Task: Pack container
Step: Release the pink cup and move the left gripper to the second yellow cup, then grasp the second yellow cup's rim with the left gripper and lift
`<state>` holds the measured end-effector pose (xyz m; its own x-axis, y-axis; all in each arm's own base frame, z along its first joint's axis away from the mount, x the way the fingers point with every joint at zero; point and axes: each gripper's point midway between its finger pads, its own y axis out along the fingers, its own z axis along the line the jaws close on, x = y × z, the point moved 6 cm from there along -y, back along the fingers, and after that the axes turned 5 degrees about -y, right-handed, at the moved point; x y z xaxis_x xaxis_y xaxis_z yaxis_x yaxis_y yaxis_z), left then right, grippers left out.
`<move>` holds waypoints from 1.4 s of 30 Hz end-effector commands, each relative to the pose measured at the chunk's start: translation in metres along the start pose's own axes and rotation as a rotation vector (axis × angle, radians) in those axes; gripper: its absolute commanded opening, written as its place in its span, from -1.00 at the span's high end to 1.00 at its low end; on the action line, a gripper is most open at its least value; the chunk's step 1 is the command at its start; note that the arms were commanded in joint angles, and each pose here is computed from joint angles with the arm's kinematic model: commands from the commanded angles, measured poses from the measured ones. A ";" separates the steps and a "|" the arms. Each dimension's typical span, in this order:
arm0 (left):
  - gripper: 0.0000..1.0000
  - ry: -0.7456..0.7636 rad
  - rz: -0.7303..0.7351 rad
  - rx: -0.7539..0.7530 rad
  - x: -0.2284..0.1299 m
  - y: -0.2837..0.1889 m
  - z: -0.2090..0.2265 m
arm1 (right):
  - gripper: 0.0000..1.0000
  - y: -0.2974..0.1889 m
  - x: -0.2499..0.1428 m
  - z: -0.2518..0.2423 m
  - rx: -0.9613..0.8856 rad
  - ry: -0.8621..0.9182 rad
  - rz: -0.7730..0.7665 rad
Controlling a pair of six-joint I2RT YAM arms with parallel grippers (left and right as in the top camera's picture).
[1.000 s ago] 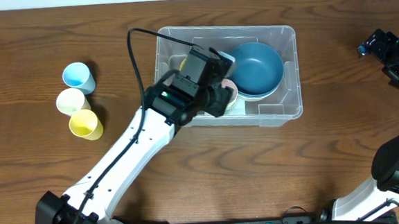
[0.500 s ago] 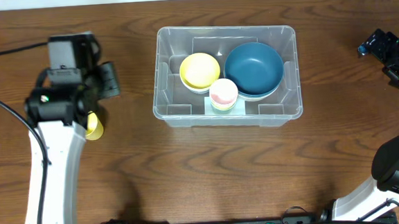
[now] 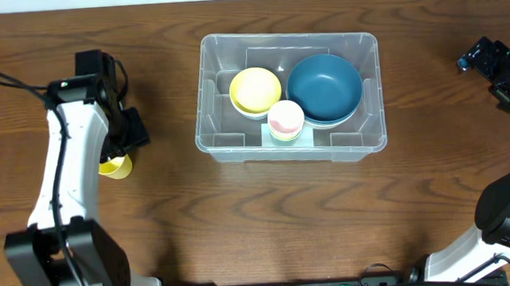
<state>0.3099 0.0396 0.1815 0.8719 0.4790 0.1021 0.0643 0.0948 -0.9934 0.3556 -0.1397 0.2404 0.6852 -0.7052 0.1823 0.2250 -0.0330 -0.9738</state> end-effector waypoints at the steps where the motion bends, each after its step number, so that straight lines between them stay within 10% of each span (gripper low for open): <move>1: -0.08 -0.042 0.066 0.036 -0.003 0.019 0.000 | -0.99 -0.002 0.000 -0.001 0.000 0.012 -0.005; 23: -0.01 -0.064 0.093 0.059 0.016 0.052 0.011 | -0.99 -0.002 0.000 -0.001 -0.001 0.013 -0.005; 28: 0.49 -0.063 0.075 0.052 0.018 0.057 0.010 | -0.98 -0.002 0.000 -0.001 0.000 0.012 -0.005; 40: 0.51 -0.062 0.056 0.070 0.016 0.070 0.013 | -0.98 -0.002 0.000 -0.001 0.000 0.012 -0.005; 42: 0.76 -0.063 0.053 0.068 0.017 0.070 0.012 | -0.98 -0.002 0.000 -0.001 0.000 0.012 -0.005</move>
<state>0.3245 0.0616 0.1189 0.8357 0.5460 0.0595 0.0020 0.1054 -0.9944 0.3557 -0.1397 0.2404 0.6849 -0.7054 0.1826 0.2254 -0.0332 -0.9737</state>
